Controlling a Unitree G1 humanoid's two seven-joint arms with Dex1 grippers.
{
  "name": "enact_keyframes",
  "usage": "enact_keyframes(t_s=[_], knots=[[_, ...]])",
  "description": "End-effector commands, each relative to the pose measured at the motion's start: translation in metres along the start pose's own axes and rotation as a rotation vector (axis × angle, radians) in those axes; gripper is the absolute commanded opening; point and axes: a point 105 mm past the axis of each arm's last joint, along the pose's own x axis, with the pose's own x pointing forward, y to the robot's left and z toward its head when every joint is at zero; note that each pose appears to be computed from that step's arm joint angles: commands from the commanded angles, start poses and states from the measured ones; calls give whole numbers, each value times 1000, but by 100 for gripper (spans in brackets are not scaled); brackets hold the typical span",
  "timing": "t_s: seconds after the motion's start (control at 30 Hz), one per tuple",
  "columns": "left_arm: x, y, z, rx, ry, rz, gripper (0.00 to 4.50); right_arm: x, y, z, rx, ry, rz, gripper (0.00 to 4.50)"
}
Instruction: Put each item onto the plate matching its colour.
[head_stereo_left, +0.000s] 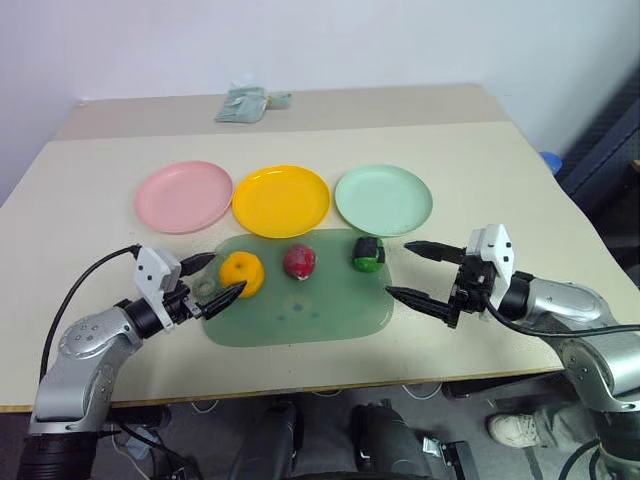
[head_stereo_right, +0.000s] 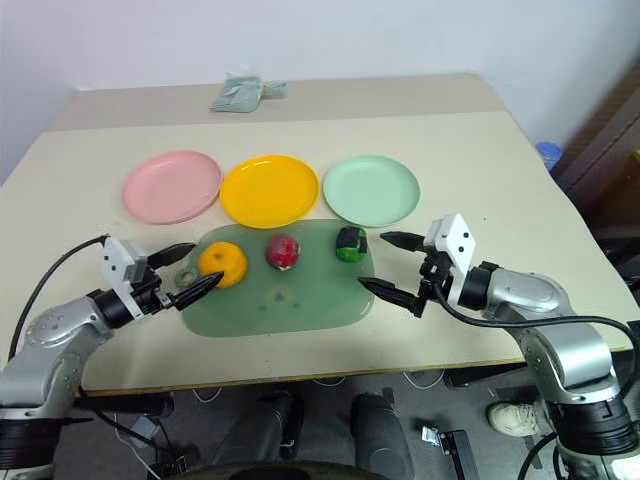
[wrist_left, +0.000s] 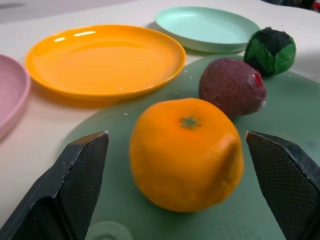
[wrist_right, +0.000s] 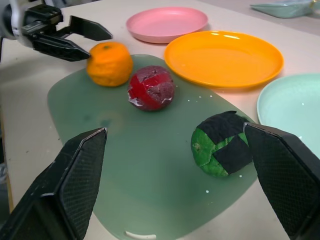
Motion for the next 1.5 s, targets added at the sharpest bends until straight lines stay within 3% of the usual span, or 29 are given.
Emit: enact_keyframes(t_s=[0.03,0.6,0.77,0.97,1.2,1.3,1.5], knots=[[5,-1,4,26,-4,0,450,-4,-1,16,-56,-32,21,445],[23,-11,-4,14,9,-2,450,14,4,32,-99,-62,103,445],[27,-14,-2,12,-18,26,308,16,2,37,-106,-79,97,450],[31,9,27,-44,-121,135,308,17,-2,41,-112,-105,58,450],[95,41,98,-22,-206,237,308,15,-17,42,-123,-141,-33,450],[128,51,101,-43,-160,306,308,14,-20,40,-127,-149,-54,450],[177,44,72,-63,-57,330,308,14,-24,35,-137,-158,-102,450]])
